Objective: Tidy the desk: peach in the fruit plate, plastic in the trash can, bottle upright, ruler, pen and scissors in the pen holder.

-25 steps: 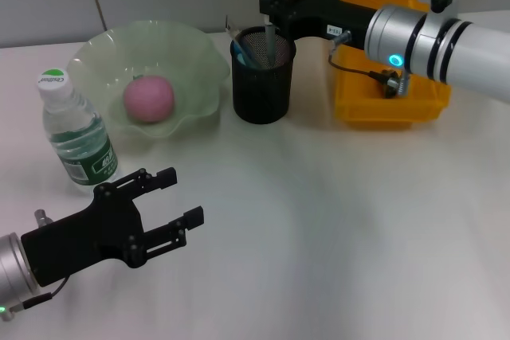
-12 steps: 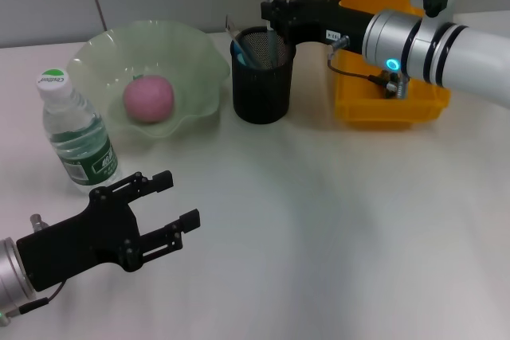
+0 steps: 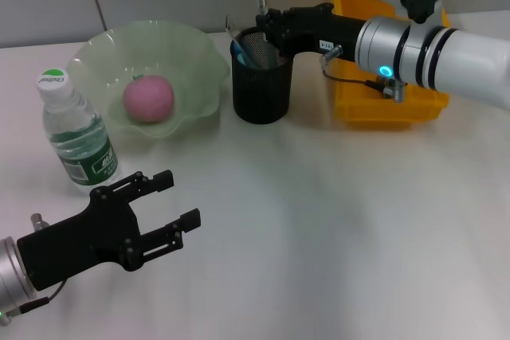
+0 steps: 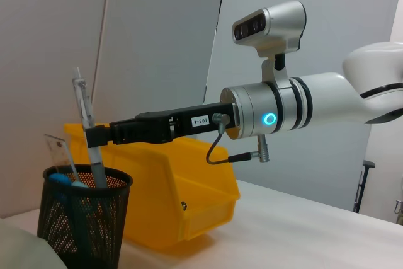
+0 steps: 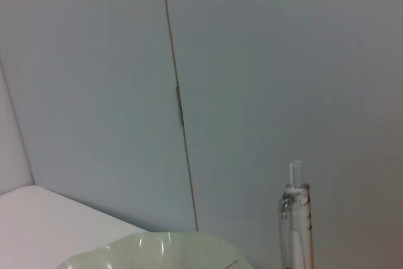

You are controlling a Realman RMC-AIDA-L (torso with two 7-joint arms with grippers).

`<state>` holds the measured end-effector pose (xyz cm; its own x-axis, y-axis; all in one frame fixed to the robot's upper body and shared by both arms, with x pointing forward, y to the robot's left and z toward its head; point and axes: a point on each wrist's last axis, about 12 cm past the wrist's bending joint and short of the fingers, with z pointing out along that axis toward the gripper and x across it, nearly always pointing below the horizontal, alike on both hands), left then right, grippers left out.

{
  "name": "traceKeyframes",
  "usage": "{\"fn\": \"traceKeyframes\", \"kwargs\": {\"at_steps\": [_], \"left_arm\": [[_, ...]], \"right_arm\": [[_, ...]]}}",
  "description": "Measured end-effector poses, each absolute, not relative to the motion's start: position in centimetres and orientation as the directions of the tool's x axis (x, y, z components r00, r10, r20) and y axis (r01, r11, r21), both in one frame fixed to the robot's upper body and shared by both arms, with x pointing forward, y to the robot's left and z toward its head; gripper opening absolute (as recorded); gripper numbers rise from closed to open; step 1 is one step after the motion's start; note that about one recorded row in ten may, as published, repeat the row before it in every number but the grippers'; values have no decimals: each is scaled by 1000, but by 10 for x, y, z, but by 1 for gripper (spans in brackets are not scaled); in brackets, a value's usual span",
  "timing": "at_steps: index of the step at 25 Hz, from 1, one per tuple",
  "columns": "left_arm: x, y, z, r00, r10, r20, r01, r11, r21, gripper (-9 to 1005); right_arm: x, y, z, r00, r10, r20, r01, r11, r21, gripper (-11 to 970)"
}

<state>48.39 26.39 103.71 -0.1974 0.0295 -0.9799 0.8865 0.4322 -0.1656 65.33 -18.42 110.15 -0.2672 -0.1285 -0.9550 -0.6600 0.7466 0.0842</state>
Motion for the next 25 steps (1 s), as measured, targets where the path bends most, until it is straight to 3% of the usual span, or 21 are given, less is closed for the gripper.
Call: {"fn": "traceKeyframes", "kwargs": {"at_steps": [10,15,25], "left_arm": [[485,263,1038,-196,26,-980,887,432,-166,749],[485,263,1038,-202,20,-979,884,434,-173,749],[486,264,1038,-203,14,-979,878,445,-176,749]], "right_arm": [[653,-184,1102,-257,-154,-954,-670,740,61,238],[652,-187,1102,-254,-153,-955,-667,743,59,478],[638,-200,1109,-223,-27,-975,-689,711,138,677]]}}
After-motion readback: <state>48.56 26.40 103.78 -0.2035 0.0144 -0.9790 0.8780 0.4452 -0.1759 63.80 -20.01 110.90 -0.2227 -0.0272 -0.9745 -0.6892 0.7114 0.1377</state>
